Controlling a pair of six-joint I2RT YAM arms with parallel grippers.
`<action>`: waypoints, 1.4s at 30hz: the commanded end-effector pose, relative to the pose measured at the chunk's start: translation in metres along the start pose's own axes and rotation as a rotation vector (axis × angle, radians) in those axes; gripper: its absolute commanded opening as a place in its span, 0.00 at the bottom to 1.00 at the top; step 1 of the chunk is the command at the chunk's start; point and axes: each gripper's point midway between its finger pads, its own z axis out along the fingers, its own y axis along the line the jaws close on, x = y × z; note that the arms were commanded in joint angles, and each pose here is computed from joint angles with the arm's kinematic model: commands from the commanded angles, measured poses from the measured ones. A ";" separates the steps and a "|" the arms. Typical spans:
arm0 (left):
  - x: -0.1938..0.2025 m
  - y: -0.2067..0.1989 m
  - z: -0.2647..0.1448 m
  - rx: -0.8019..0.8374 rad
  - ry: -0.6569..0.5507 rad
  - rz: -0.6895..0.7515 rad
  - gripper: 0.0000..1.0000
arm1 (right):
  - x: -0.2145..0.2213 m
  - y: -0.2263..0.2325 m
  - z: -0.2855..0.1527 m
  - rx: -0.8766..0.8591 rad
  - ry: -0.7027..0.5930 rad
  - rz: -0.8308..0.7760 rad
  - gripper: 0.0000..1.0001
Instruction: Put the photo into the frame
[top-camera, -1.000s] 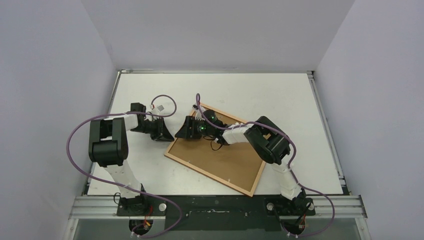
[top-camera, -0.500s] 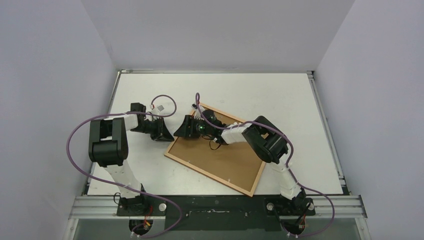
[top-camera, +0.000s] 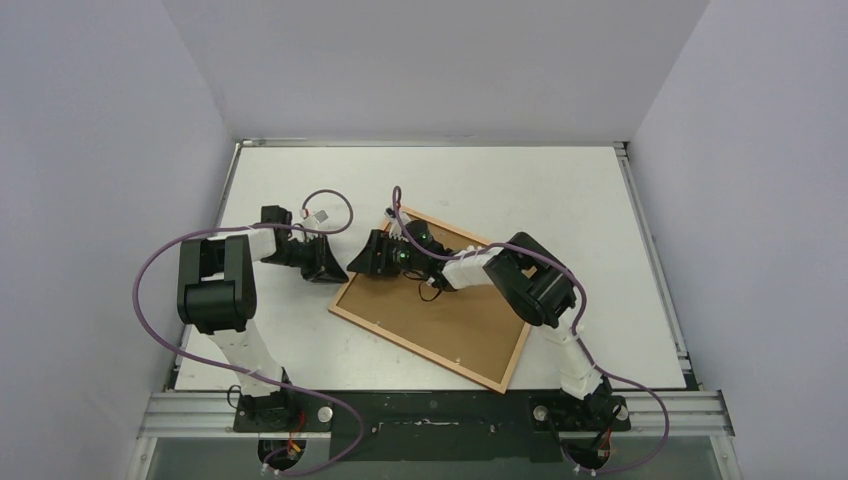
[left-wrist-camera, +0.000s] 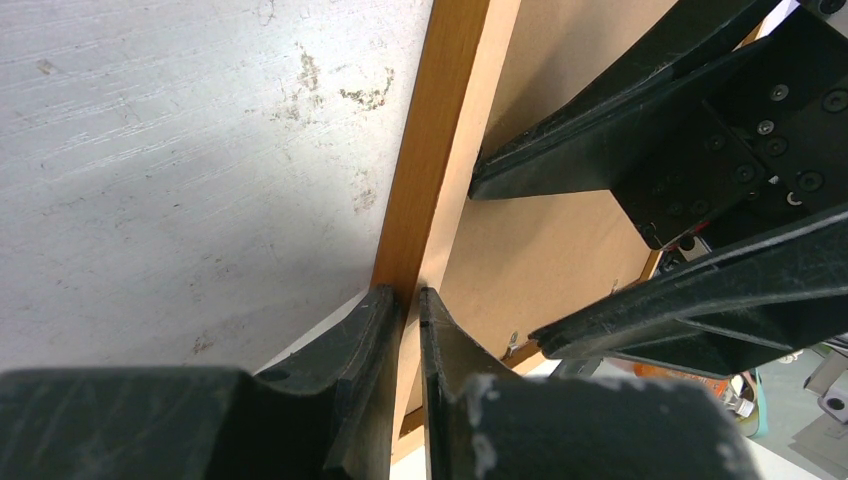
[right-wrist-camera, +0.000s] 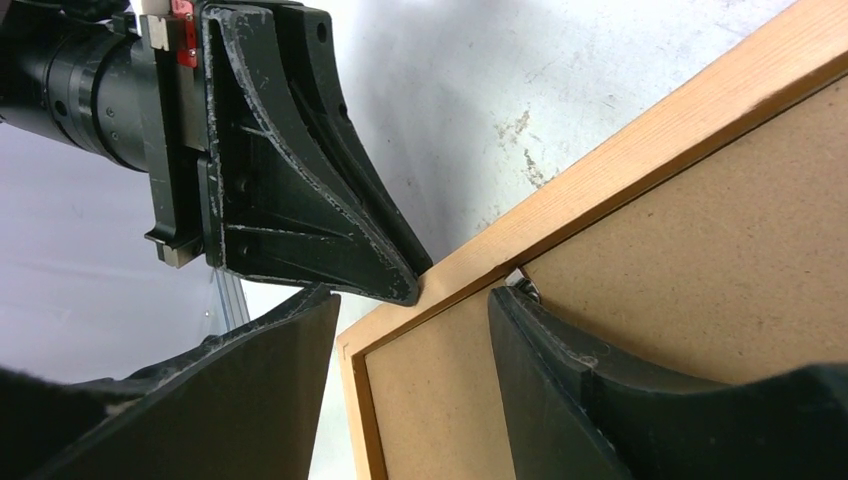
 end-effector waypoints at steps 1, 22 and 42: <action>0.012 -0.006 0.003 0.038 0.041 -0.024 0.11 | -0.020 0.025 -0.010 -0.053 -0.051 -0.018 0.61; -0.099 -0.037 0.029 -0.051 -0.067 0.180 0.35 | -0.091 -0.119 -0.341 0.982 -0.430 0.171 1.00; -0.096 -0.026 0.057 -0.080 -0.029 0.186 0.25 | -0.036 -0.172 -0.330 0.910 -0.358 0.370 0.93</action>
